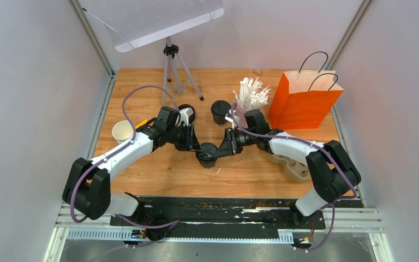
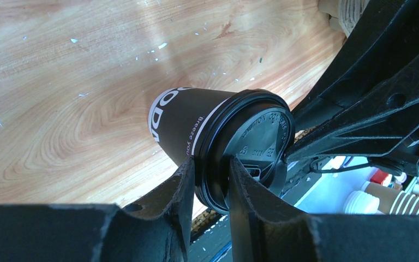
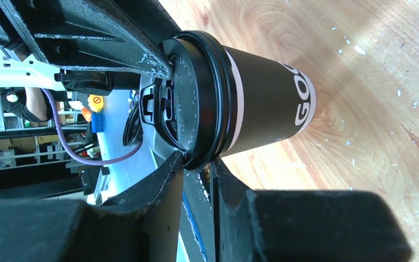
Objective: Pack the takeout coffee
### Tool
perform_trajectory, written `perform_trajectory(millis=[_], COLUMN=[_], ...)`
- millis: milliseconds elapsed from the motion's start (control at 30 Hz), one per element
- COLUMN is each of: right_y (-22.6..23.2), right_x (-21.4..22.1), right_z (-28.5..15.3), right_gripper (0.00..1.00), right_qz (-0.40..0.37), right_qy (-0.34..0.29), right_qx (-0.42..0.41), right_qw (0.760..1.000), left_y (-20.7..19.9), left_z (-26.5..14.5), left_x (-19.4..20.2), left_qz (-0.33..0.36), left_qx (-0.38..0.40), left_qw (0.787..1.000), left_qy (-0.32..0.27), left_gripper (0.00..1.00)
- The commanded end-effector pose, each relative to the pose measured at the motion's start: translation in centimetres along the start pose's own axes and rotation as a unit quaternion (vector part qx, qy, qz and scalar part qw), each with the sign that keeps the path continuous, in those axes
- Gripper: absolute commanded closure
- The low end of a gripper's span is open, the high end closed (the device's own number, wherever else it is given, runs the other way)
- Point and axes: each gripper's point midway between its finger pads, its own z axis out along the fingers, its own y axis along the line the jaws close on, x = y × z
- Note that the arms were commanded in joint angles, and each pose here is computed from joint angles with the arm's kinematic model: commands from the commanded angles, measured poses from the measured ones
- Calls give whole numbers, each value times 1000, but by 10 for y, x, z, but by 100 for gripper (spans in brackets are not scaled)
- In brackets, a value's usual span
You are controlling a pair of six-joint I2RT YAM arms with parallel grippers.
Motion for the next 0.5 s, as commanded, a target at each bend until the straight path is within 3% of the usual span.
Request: perform_trajectory(millis=[0, 133, 300, 467], right_y=[-73, -60, -11, 5], right_x=[61, 35, -14, -14], right_z=[11, 5, -12, -17], right_gripper=[78, 75, 56, 40], right_qz=[16, 3, -25, 3], right_qy=[63, 57, 19, 21], right_qx=[115, 106, 92, 81], right_qw=[991, 993, 995, 996], left_y=[59, 47, 26, 14], left_z=[11, 9, -1, -7], left_x=[41, 34, 26, 21], left_qz=[-15, -27, -75, -103], left_qx=[-111, -94, -72, -57], left_qw=[992, 994, 994, 993], left_qy=[54, 47, 30, 16], left_gripper=[66, 66, 65, 62])
